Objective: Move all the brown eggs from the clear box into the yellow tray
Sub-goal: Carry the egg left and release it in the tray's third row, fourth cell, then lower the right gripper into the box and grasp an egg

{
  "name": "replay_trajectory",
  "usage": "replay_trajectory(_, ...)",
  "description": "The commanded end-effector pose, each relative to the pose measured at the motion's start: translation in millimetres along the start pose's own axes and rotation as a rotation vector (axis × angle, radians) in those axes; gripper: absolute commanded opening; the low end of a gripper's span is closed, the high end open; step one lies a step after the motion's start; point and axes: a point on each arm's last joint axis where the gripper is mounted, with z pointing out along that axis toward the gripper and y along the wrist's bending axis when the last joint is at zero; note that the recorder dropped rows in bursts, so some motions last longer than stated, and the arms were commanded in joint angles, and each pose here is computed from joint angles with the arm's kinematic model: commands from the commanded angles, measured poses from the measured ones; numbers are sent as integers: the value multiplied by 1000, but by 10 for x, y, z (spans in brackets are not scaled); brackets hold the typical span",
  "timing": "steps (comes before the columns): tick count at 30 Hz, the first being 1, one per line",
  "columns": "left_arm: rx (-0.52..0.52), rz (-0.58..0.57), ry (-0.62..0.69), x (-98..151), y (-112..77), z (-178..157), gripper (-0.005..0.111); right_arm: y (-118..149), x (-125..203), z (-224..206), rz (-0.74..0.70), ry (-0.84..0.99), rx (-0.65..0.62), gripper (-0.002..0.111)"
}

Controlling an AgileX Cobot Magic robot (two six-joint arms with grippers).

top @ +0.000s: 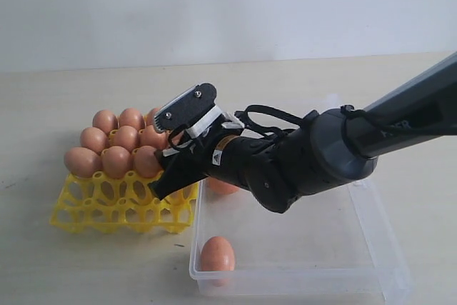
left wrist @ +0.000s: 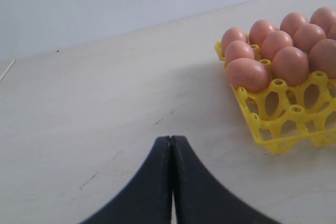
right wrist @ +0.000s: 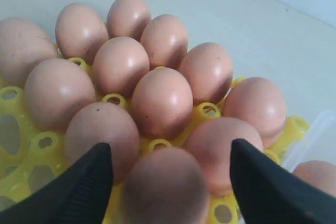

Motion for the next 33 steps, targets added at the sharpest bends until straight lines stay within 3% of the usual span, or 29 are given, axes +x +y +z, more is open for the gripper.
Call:
replay_trajectory(1,-4,-7,-15,-20,4,-9,0,-48,-119,-54,-57,-27,19,66)
replay_trajectory(9,-4,-7,-15,-20,4,-9,0,-102,-470,-362,4,-19,17,65)
replay_trajectory(15,-4,-7,-15,-20,4,-9,0,-91,-726,-839,76,133,-63,54)
replay_trajectory(19,-4,-7,-15,-20,4,-9,0,-181,-647,-975,227,296,-44,52)
replay_trajectory(24,-4,-7,-15,-20,4,-9,0,-403,-428,-1008,517,477,172,52)
replay_trajectory(26,-4,-7,-15,-20,4,-9,0,-419,-377,-975,589,495,198,52)
replay_trajectory(33,-4,-7,-15,-20,4,-9,0,-343,-108,-666,684,530,183,52)
